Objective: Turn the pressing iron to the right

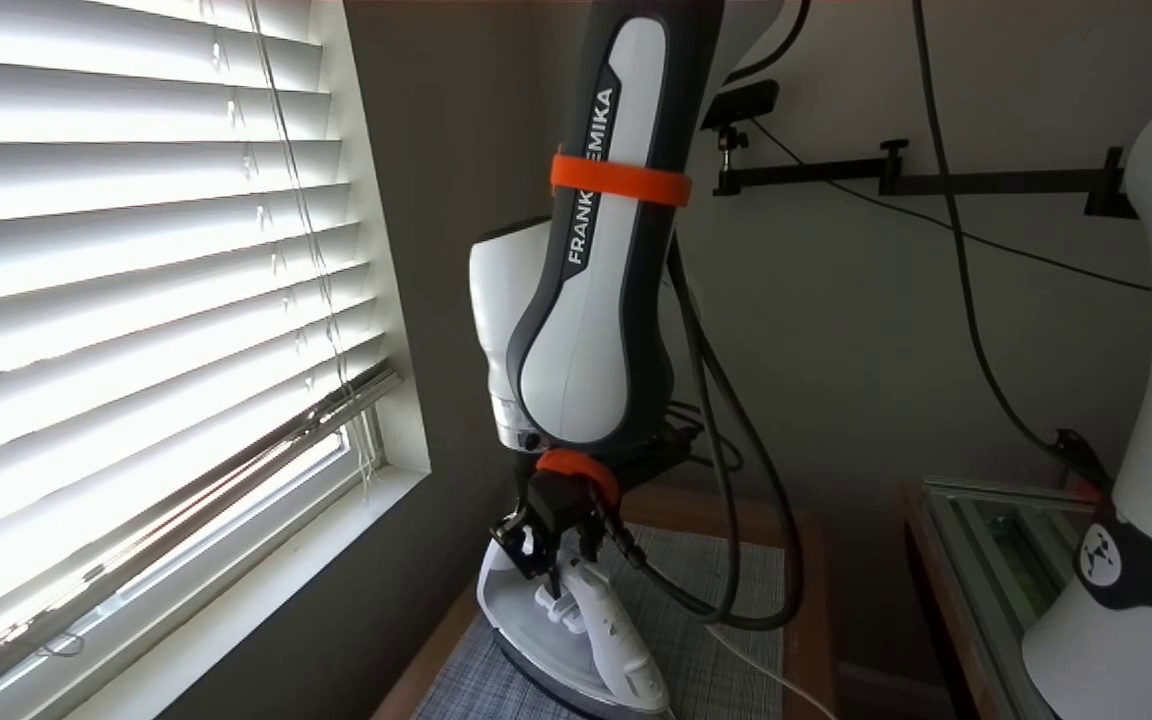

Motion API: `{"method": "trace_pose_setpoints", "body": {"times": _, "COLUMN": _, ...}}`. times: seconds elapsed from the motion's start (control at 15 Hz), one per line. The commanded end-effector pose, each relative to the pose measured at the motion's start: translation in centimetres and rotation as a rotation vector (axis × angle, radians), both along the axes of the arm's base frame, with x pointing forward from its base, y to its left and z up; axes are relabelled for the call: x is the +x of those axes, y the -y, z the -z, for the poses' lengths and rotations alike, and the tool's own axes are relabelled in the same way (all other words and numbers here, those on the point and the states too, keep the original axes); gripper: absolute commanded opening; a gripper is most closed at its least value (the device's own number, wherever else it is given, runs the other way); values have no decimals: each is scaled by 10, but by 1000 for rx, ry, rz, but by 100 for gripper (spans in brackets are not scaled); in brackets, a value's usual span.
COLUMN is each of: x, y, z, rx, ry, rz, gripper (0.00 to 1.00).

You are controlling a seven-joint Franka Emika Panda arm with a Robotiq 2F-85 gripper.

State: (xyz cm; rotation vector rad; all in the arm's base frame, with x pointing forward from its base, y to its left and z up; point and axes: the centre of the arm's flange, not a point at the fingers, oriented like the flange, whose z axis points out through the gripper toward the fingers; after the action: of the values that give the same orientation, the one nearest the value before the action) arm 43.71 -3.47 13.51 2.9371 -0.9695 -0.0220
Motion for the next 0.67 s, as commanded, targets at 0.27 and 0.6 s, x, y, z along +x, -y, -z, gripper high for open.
{"method": "trace_pose_setpoints", "body": {"times": 0.27, "x": 3, "y": 0, "z": 8, "rx": 1, "ry": 24, "rz": -4, "gripper": 10}}
{"method": "trace_pose_setpoints", "body": {"times": 0.6, "x": -1, "y": 1, "z": 17, "rx": 6, "ry": 6, "rz": -2, "gripper": 6}}
